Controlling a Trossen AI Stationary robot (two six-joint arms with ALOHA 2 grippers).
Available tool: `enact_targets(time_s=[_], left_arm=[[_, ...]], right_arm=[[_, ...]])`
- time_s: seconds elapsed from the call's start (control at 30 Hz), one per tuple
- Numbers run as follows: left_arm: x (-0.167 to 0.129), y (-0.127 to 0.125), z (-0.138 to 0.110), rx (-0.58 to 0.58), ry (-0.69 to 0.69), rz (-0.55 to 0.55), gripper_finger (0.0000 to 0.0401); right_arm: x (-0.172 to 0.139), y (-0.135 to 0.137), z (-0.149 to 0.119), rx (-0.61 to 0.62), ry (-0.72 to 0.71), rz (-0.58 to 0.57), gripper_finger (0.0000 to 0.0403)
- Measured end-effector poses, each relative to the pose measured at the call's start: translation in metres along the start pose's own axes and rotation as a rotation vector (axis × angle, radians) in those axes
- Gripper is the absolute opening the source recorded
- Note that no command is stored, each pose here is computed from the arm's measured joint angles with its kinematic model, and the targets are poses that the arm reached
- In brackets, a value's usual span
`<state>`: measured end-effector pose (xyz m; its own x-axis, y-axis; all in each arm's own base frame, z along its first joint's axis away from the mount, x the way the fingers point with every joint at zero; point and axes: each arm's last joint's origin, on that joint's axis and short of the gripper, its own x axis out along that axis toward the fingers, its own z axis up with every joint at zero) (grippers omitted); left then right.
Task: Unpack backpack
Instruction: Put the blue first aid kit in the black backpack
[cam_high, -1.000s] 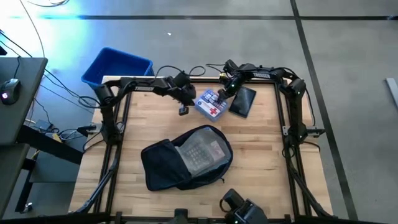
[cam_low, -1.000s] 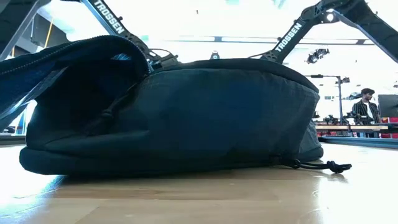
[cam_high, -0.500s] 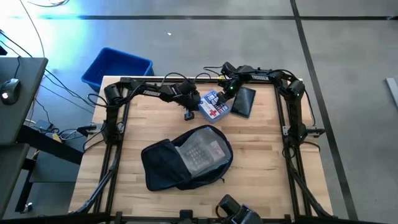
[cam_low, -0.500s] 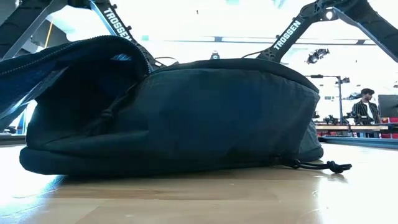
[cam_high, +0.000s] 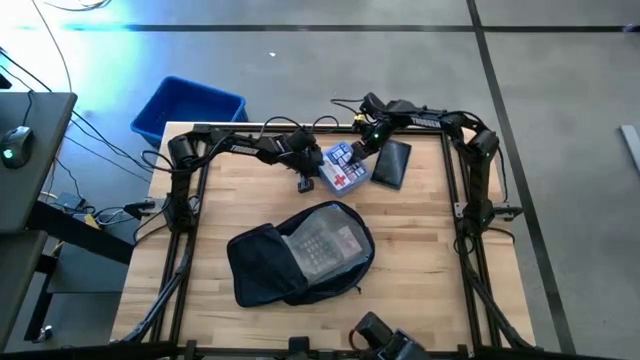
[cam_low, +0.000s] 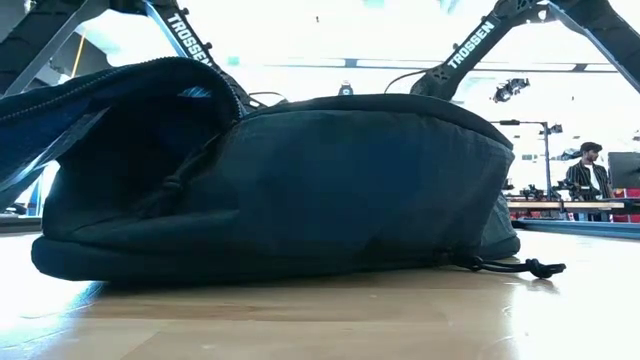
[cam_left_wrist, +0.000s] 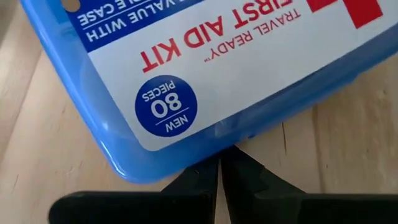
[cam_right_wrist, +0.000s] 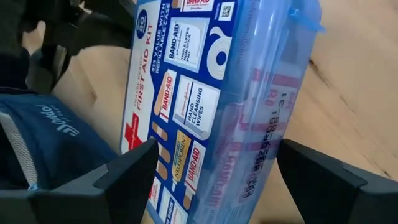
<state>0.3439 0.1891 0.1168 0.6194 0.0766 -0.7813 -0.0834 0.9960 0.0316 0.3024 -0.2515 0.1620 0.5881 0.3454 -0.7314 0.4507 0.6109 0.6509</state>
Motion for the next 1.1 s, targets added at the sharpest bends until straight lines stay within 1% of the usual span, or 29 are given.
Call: enact_targets(time_s=[0.1, 0.2, 0.3, 0.33, 0.4, 0.53, 0.6, 0.67, 0.7, 0.77, 0.83, 0.87, 1.0, 1.1], left_arm=[[0.0, 0.0, 0.0, -0.006, -0.001, 0.005, 0.0], [0.001, 0.004, 0.007, 0.005, -0.053, 0.047, 0.0], [0.0, 0.004, 0.008, -0.006, -0.059, 0.066, 0.0], [0.0, 0.004, 0.008, -0.006, -0.058, 0.072, 0.0], [0.0, 0.003, 0.008, -0.007, -0.048, 0.084, 0.0], [0.001, 0.0, 0.008, -0.001, -0.049, 0.073, 0.0], [0.002, -0.001, 0.009, 0.003, -0.052, 0.078, 0.0], [-0.002, -0.002, 0.012, 0.006, -0.052, 0.096, 0.0], [-0.004, -0.003, 0.013, 0.008, -0.043, 0.104, 0.0], [-0.012, -0.006, 0.016, 0.02, -0.028, 0.136, 0.0], [-0.027, -0.009, 0.023, 0.05, -0.011, 0.178, 0.0], [-0.035, -0.011, 0.026, 0.067, -0.007, 0.206, 0.0], [-0.074, -0.019, 0.036, 0.085, 0.043, 0.312, 0.0], [-0.108, -0.027, 0.04, 0.072, 0.06, 0.342, 0.0]], right_arm=[[0.005, 0.004, -0.004, 0.0, 0.028, 0.047, 0.0307], [0.011, 0.018, 0.0, -0.077, 0.013, 0.156, 0.0306], [0.012, 0.023, 0.002, -0.067, 0.002, 0.201, 0.0306], [0.011, 0.024, 0.004, -0.067, -0.014, 0.193, 0.0306], [0.01, 0.03, 0.007, -0.089, -0.049, 0.13, 0.0306], [0.016, 0.03, 0.003, -0.088, -0.04, 0.019, 0.0306], [0.017, 0.028, 0.002, -0.088, -0.041, -0.038, 0.0297], [0.016, 0.027, 0.001, -0.086, -0.045, -0.085, 0.0271], [0.016, 0.027, 0.001, -0.089, -0.044, -0.098, 0.0251], [0.014, 0.027, 0.001, -0.09, -0.038, -0.104, 0.0198], [0.007, 0.027, 0.0, -0.084, -0.043, -0.11, 0.0136], [0.003, 0.027, 0.0, -0.095, -0.05, -0.124, 0.0122], [-0.028, 0.032, -0.006, -0.105, -0.085, -0.205, 0.0122], [-0.066, 0.055, -0.015, -0.129, -0.16, -0.245, 0.0122]])
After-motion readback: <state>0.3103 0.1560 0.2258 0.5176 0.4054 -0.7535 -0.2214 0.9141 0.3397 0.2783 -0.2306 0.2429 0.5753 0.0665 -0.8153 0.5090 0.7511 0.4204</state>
